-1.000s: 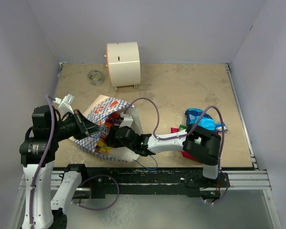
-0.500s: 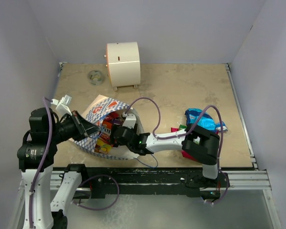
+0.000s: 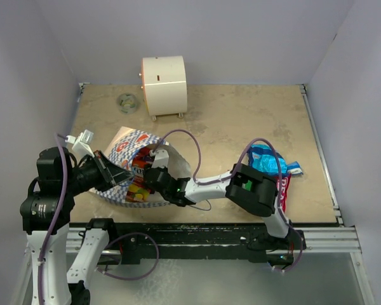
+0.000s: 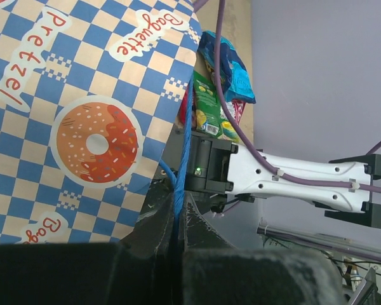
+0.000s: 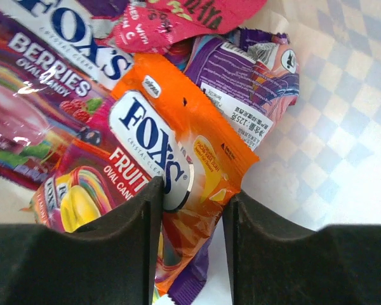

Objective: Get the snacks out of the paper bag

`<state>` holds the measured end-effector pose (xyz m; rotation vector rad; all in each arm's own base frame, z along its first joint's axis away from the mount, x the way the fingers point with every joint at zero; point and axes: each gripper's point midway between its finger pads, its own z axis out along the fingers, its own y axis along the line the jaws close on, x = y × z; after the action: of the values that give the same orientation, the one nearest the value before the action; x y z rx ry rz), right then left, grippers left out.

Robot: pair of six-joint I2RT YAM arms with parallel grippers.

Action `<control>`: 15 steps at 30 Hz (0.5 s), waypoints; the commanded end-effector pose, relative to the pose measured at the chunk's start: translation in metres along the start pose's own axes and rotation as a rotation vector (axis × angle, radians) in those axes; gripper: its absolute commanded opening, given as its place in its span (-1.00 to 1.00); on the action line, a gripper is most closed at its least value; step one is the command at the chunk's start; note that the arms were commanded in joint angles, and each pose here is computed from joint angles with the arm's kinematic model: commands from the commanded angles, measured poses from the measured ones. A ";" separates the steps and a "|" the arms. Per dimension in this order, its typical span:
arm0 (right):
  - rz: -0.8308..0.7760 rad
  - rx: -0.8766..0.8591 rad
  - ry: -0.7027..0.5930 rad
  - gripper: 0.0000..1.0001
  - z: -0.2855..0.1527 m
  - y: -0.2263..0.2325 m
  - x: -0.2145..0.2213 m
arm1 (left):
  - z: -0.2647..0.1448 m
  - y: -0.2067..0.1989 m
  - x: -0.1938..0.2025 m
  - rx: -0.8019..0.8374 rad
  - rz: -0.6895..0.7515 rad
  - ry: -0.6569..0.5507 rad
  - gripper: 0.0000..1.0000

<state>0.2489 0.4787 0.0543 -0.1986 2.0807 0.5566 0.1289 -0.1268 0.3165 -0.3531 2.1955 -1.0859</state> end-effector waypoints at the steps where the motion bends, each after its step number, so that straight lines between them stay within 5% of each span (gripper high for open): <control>1: -0.083 -0.185 -0.139 -0.20 -0.026 0.024 -0.044 | -0.009 -0.005 0.003 -0.002 0.012 -0.011 -1.00; 4: -0.034 -0.348 -0.200 -0.22 -0.050 0.047 -0.065 | -0.010 -0.006 0.005 0.006 0.015 -0.012 -1.00; 15: 0.127 -0.452 -0.226 -0.09 -0.055 0.082 -0.086 | -0.008 -0.019 -0.004 0.062 0.058 -0.011 -1.00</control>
<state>0.2248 0.4929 0.1108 -0.3617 1.8770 0.8659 0.1208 -0.1281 0.3171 -0.3504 2.2031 -1.0975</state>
